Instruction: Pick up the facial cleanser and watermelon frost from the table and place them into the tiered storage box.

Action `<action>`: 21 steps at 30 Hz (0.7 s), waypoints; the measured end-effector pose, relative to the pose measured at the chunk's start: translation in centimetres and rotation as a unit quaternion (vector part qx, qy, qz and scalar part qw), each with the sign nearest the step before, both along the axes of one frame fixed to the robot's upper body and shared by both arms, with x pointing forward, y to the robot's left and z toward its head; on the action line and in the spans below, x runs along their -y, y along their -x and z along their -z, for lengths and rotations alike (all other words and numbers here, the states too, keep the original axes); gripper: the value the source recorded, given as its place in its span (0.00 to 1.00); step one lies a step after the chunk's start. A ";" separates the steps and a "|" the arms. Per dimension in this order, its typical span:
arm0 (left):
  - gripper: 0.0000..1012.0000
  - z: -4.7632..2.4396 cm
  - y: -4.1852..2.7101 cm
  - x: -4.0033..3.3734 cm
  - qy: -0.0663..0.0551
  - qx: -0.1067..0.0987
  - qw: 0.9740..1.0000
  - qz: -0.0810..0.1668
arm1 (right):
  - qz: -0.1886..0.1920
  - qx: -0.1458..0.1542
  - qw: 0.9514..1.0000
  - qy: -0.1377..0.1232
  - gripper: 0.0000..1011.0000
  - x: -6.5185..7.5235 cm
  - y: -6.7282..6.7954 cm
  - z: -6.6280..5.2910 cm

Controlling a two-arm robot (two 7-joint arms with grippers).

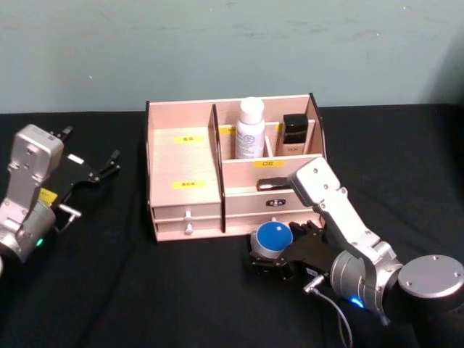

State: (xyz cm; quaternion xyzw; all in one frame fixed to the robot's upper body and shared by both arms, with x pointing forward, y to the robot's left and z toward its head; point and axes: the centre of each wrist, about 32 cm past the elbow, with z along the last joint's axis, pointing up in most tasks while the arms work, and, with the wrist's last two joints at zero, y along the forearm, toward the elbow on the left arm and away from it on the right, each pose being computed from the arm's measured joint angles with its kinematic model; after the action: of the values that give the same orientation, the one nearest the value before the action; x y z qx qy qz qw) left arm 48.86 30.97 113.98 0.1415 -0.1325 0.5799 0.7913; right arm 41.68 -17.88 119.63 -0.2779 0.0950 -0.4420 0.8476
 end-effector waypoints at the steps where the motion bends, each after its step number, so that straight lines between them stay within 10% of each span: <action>1: 0.99 0.00 0.00 0.00 0.000 0.000 1.000 0.000 | 0.000 0.000 1.000 0.000 0.99 0.0 0.0 0.0; 21: 0.99 0.00 0.00 0.00 0.000 0.000 1.000 0.000 | 0.000 0.000 1.000 -0.001 0.85 0.0 0.0 0.0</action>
State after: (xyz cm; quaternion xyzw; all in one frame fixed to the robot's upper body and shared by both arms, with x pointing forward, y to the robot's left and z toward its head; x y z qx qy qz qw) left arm 48.86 30.97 113.98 0.1415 -0.1324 0.5800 0.7913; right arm 41.67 -17.87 119.65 -0.2768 0.0959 -0.4418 0.8479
